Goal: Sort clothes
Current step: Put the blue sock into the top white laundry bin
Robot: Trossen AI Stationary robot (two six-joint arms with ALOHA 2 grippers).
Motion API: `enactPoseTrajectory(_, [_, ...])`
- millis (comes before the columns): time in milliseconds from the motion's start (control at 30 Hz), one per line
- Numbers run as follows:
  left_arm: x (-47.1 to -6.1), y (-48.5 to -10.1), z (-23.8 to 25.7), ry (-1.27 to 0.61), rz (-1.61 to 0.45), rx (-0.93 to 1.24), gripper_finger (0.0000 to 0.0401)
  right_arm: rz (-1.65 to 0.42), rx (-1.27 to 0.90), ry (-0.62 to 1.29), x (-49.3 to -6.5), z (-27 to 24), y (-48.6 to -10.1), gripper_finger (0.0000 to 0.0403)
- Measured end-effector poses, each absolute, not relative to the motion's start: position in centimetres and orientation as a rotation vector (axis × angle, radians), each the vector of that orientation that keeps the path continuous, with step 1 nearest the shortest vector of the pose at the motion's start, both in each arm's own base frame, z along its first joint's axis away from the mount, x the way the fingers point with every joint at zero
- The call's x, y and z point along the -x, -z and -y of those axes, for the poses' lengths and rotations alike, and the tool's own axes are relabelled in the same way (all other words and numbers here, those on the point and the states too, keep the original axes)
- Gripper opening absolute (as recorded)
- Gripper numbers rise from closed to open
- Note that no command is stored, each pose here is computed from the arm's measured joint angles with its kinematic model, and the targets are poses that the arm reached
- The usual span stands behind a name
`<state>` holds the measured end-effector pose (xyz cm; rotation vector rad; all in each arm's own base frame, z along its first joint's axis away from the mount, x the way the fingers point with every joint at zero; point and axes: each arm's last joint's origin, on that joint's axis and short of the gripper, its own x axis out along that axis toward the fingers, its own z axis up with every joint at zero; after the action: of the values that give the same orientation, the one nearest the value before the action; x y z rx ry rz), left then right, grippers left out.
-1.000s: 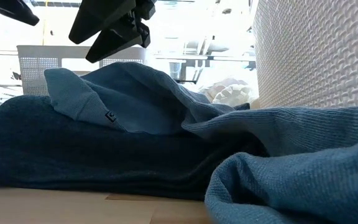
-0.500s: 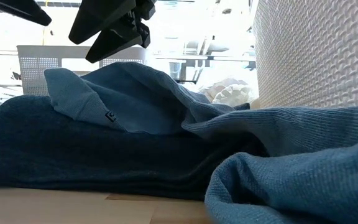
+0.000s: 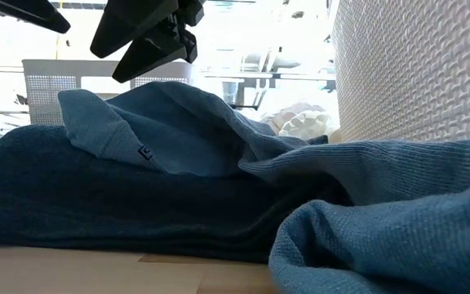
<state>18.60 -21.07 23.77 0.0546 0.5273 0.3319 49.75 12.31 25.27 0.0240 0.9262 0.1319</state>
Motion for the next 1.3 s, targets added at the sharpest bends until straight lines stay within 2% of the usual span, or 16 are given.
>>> enactPoseTrajectory(567, [-17.7,-23.5,22.0,-0.195,-0.634,-0.112,0.0156,-0.918,-0.026,-0.133,-49.8,-12.3,-25.3,0.0243])
enactPoseTrajectory(1000, [-17.2,-23.4,22.4,-0.128,-0.675,-0.176,0.0156,-0.609,-0.143,-0.145,-51.9,-12.7,-27.6,0.0243])
enactPoseTrajectory(1133, [-17.1,-23.3,22.3,-0.123,-0.694,-0.186,0.0156,-0.650,-0.226,-0.162,-51.7,-12.8,-27.5,0.0243])
enactPoseTrajectory(1300, [-16.8,-23.1,22.2,-0.096,-0.761,-0.195,0.0156,-0.862,-0.214,-0.177,-50.4,-12.2,-26.0,0.0243])
